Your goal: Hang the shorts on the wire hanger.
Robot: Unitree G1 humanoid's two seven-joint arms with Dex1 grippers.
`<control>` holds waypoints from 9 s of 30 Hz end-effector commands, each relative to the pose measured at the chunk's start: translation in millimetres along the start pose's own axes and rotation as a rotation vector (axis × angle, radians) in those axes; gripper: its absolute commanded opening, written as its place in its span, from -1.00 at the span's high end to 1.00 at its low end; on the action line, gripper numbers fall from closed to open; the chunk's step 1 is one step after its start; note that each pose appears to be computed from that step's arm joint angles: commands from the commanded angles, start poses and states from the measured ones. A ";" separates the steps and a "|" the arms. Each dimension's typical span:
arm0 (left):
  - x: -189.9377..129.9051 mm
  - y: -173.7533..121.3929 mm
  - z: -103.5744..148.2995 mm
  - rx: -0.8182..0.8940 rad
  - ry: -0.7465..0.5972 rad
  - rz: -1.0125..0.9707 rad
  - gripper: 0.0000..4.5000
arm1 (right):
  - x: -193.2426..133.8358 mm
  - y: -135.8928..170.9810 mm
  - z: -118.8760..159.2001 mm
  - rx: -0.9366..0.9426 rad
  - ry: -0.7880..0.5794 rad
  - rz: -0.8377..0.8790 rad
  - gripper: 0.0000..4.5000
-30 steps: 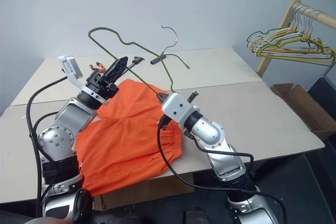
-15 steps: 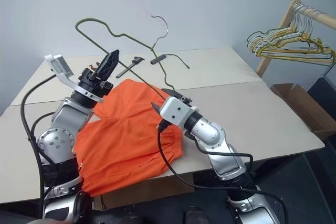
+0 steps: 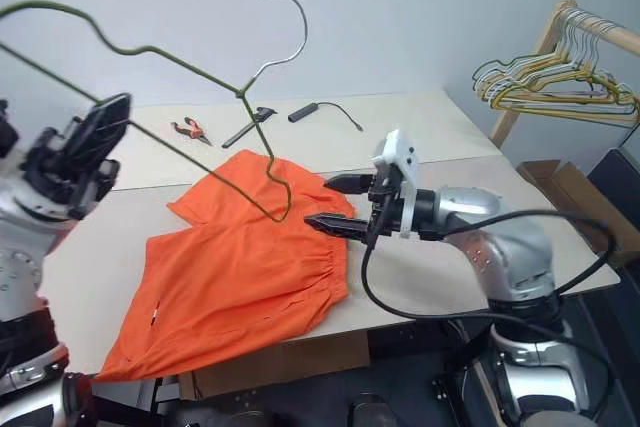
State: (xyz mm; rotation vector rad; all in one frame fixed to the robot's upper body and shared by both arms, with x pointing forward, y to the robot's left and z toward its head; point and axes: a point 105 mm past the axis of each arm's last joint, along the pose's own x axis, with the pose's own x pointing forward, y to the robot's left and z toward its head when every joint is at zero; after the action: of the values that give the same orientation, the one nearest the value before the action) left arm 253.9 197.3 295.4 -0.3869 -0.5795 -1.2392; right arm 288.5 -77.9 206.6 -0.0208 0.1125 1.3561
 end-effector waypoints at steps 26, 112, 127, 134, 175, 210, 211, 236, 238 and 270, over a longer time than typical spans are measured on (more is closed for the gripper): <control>12.8 -4.7 -5.2 -0.080 -0.082 -0.159 1.00 | 37.7 17.6 6.0 0.218 0.005 0.313 -0.26; -65.5 -9.7 -135.2 0.173 0.959 -0.109 -0.99 | -109.7 27.7 -139.5 1.198 0.321 -0.172 1.00; -70.1 -12.5 -140.1 0.185 0.954 -0.080 -0.99 | -96.0 -26.9 -134.9 1.114 0.355 -0.200 1.00; -72.2 -13.7 -144.4 0.181 0.955 -0.076 -0.99 | -86.2 -38.4 -131.3 1.116 0.335 -0.195 1.00; 36.6 74.4 -39.9 0.474 0.591 0.075 -0.99 | -38.8 -60.7 -33.9 -0.163 0.356 -0.264 1.00; -31.6 86.3 -94.2 0.272 1.187 -0.264 0.43 | 10.5 -38.5 -51.9 -0.440 0.508 -0.115 1.00; -33.0 86.4 -96.3 0.270 1.195 -0.268 0.58 | 11.2 -37.8 -49.9 -0.448 0.501 -0.113 1.00; -32.1 97.7 -89.9 0.370 1.155 -0.215 1.00 | -63.4 -62.4 -12.5 -0.395 0.404 -0.355 -0.93; -30.5 98.1 -88.1 0.374 1.137 -0.209 1.00 | -75.5 -58.4 -11.2 -0.331 0.366 -0.368 -0.93; -41.9 94.1 -78.8 0.382 1.107 -0.153 1.00 | 14.0 -41.1 -113.1 0.269 0.189 -0.384 0.75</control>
State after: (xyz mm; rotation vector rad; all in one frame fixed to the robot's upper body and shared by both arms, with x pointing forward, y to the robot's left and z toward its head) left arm 352.3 209.2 188.8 0.6460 0.2092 -1.2706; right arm 317.8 -81.1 75.9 0.0346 0.4789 0.9472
